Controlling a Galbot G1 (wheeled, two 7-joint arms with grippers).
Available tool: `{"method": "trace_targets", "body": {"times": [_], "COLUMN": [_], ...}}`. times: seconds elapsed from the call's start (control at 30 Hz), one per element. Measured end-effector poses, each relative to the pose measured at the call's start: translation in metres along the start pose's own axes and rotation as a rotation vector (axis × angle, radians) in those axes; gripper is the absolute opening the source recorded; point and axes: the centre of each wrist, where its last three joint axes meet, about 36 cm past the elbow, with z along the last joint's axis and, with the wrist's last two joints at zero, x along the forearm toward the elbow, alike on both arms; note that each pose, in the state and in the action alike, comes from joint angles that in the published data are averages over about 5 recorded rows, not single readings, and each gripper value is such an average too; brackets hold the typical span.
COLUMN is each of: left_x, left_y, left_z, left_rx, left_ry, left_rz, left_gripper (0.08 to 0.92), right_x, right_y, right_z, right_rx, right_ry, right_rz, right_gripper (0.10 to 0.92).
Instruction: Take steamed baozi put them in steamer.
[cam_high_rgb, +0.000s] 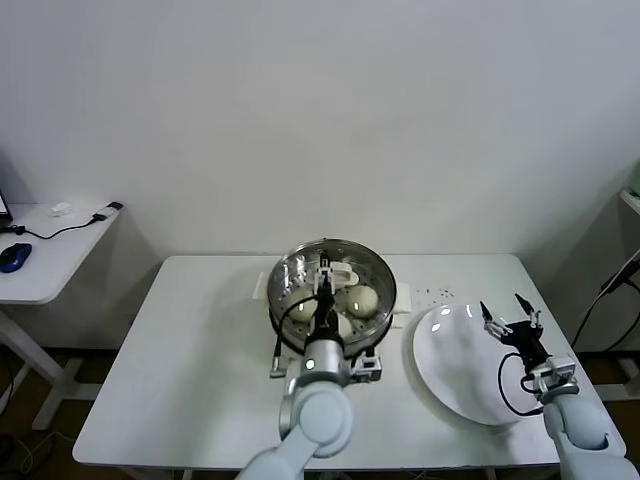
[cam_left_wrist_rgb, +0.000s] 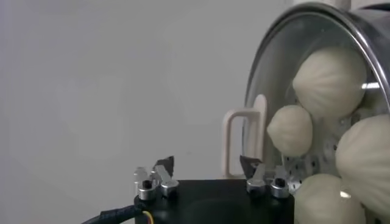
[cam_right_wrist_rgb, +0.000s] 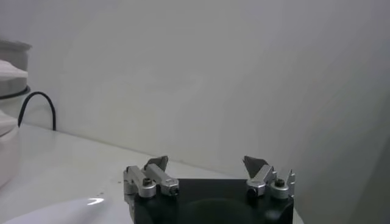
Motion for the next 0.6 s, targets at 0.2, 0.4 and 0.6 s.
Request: {"method": "trace_targets", "body": {"times": [0.2,0.4,0.6], "left_x": [0.023,0.034,0.035], "left_y": [0.011,0.013,0.020], "left_z": [0.017,0.048,0.092], "left_rx": [0.054,0.131,0.276], "left_ry": [-0.020,0.003,0.066], "left_rz": [-0.017,-0.024,-0.010], "left_gripper": [0.818,0.823,0.823], "right_x": [-0.001,-0.001,0.000], "right_y": [-0.001,0.001,0.005], "right_z": [-0.002,-0.006,-0.010], "right_rx": [0.005,0.013,0.008], "right_ry": [0.007,0.016,0.014], "right_rz": [0.009,0.011,0.012], "right_gripper": [0.823,0.823,0.823]}}
